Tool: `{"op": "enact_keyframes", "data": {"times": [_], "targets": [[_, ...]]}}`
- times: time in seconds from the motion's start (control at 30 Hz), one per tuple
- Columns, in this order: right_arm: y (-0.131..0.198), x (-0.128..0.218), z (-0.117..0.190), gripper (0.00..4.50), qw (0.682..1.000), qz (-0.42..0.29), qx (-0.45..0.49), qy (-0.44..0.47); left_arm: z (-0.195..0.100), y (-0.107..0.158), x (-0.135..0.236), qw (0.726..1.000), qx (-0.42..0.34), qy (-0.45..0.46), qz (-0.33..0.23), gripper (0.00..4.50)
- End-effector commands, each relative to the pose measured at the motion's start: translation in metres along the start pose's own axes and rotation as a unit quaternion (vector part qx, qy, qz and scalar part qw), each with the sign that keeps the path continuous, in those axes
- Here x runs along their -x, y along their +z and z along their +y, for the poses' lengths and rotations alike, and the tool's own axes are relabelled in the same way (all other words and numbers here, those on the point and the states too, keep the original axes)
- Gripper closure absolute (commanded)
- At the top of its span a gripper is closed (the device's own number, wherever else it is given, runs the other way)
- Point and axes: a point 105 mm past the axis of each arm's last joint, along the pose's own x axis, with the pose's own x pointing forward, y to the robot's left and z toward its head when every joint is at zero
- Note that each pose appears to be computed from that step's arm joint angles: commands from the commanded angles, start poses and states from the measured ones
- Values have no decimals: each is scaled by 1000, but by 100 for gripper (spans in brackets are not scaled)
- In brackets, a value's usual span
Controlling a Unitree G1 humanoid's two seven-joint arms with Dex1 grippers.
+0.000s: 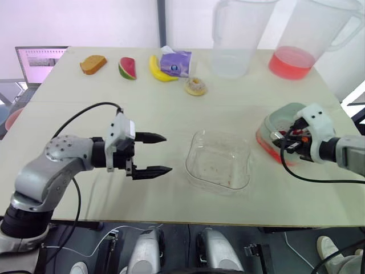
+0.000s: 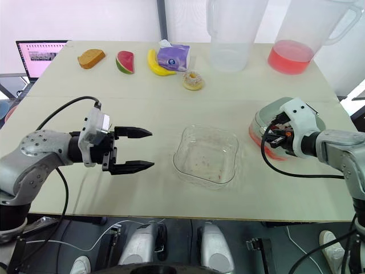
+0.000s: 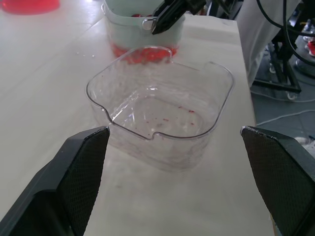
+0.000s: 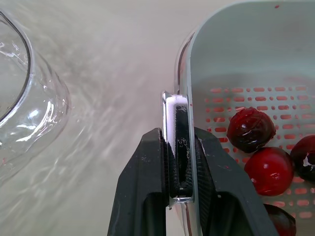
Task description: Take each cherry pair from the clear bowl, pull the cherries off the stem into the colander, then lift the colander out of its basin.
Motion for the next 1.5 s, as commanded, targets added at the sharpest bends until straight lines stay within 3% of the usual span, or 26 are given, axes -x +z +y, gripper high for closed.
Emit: {"op": "enact_keyframes", "data": {"times": [0.03, 0.47, 0.63, 0.8, 1.5], "targets": [[25, 20, -10, 427, 999, -38, 21, -32, -3, 6, -3, 1000, -17, -12, -7, 0], [18, 21, -7, 427, 999, -25, 6, -34, -2, 3, -7, 1000, -15, -16, -5, 0], [35, 29, -14, 427, 997, -52, 12, -48, -3, 4, -8, 1000, -15, -16, -7, 0], [21, 22, -11, 427, 999, -27, 10, -40, -4, 5, -9, 1000, -13, -15, -8, 0], [25, 25, -16, 427, 998, -37, 17, -53, -3, 8, -11, 1000, -13, -17, -13, 0]]}}
